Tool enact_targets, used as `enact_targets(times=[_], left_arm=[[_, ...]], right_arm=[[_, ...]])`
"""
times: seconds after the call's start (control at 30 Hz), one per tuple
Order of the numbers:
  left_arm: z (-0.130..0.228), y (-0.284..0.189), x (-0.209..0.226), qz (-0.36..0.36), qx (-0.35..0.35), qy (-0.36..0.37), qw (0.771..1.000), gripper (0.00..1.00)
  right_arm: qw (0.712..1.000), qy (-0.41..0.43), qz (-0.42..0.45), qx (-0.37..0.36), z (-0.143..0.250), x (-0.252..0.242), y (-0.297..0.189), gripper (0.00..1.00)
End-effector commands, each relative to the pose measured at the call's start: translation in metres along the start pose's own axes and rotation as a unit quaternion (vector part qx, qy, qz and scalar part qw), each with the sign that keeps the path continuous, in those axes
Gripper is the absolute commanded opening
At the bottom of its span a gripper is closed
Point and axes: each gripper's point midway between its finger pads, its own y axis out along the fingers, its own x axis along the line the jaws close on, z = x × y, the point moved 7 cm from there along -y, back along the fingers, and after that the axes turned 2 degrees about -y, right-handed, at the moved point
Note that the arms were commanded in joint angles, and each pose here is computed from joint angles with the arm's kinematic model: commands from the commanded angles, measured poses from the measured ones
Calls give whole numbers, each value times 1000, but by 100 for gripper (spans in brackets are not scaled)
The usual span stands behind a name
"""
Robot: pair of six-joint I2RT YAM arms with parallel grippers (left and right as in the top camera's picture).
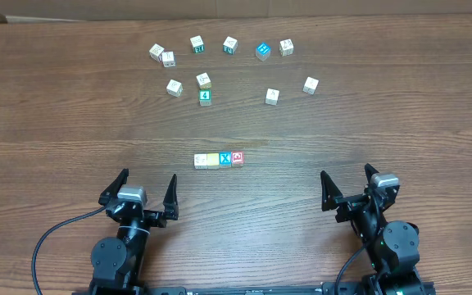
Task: Form a horizontal line
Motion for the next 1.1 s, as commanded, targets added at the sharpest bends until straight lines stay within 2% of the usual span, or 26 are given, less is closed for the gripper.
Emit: enact_targets(times=[0.0,0.27,0.63,1.07], left_arm=[[0,0,2,-6,-3,11,1000,100],[0,0,2,-6,-3,11,1000,100],[0,0,2,-6,-3,11,1000,100],[0,0,2,-6,-3,11,1000,99]], right_arm=[[1000,-1,0,-6,1,0,0,100],[1000,-1,-1,-11,-1,0,-1,100],[998,-3,-7,-59,-15,2,-8,100],[998,-3,-9,-68,-18,3,-9,100]])
